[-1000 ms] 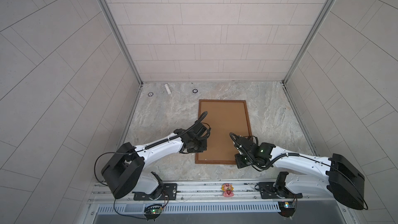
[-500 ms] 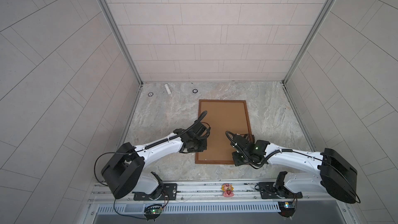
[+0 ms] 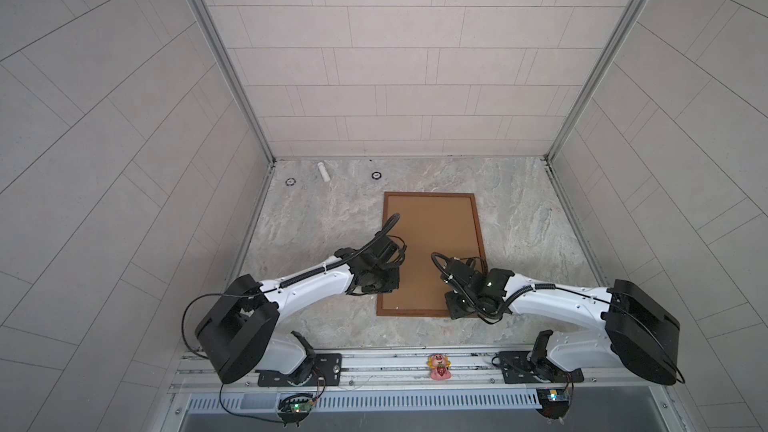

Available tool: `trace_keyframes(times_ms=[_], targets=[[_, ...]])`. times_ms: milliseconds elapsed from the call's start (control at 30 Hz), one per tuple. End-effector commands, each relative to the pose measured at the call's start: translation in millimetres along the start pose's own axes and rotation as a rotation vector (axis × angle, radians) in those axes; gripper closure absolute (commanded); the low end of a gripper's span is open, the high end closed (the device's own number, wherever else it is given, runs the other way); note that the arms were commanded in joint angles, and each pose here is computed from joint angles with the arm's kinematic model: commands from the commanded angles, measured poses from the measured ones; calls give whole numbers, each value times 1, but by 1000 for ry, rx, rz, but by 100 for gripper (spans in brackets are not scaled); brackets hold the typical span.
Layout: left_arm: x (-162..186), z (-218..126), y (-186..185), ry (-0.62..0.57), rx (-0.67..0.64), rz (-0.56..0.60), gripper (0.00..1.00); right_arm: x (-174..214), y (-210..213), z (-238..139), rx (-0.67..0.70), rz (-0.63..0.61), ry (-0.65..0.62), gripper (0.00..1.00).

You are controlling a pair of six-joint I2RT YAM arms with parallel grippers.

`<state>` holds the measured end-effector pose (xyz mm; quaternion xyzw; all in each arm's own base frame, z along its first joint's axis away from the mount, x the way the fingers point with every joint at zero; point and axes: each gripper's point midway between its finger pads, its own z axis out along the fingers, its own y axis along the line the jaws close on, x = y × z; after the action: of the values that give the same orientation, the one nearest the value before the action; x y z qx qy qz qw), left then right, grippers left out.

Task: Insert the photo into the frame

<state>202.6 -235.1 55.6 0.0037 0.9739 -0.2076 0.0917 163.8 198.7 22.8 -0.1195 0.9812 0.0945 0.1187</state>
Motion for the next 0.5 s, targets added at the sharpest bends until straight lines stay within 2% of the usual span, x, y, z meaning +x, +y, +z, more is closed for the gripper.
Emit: trace_keyframes(times_ms=[0, 233, 467], targets=[[1, -2, 3, -7, -2, -5, 97, 30, -35, 18, 146, -12, 99, 100], [-1, -4, 1, -15, 1, -3, 97, 33, -28, 23, 91, 2, 147, 100], [-9, -19, -3, -51, -2, 14, 97, -3, -3, -18, 18, -36, 50, 100]])
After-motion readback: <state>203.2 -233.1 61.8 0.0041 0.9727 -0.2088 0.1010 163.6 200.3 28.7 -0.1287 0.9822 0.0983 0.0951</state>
